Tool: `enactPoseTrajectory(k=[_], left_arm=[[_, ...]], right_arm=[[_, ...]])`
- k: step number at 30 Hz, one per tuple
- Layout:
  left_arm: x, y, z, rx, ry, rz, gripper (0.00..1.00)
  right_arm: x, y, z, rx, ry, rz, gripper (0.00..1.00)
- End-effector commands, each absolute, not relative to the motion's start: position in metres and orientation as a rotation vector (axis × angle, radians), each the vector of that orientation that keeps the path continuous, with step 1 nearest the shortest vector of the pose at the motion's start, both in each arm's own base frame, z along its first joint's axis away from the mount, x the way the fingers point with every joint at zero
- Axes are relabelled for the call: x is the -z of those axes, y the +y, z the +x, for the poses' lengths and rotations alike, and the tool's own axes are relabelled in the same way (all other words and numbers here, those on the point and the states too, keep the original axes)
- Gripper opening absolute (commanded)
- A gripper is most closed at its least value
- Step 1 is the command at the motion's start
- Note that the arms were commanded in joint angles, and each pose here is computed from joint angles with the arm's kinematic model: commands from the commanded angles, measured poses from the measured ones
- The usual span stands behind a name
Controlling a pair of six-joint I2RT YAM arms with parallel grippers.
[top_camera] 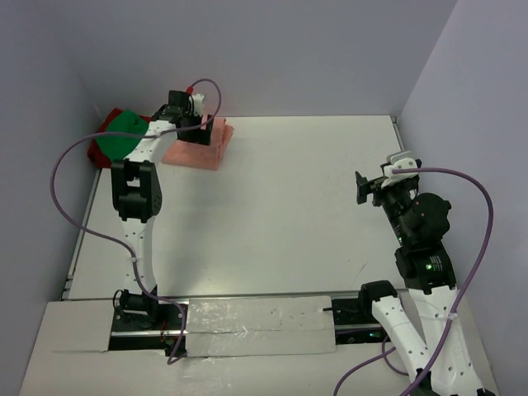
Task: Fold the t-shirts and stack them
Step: Fold the tshirt
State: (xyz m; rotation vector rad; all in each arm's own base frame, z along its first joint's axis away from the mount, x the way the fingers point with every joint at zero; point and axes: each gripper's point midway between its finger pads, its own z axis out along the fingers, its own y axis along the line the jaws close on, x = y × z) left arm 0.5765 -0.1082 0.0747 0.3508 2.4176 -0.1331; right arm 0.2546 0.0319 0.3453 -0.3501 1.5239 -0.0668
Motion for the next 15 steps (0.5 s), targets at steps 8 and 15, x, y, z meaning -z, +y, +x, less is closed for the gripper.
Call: enactPoseTrajectory(k=[8, 15], left_arm=[[-0.305, -0.117, 0.613, 0.146, 1.892, 0.161, 0.99], [-0.26, -0.118, 0.617, 0.137, 2.009, 0.171, 0.99]], right_arm=[[-0.341, 0.032, 0.257, 0.064, 1.532, -0.358, 0.89], [-0.34, 0.033, 0.257, 0.063, 1.535, -0.365, 0.89]])
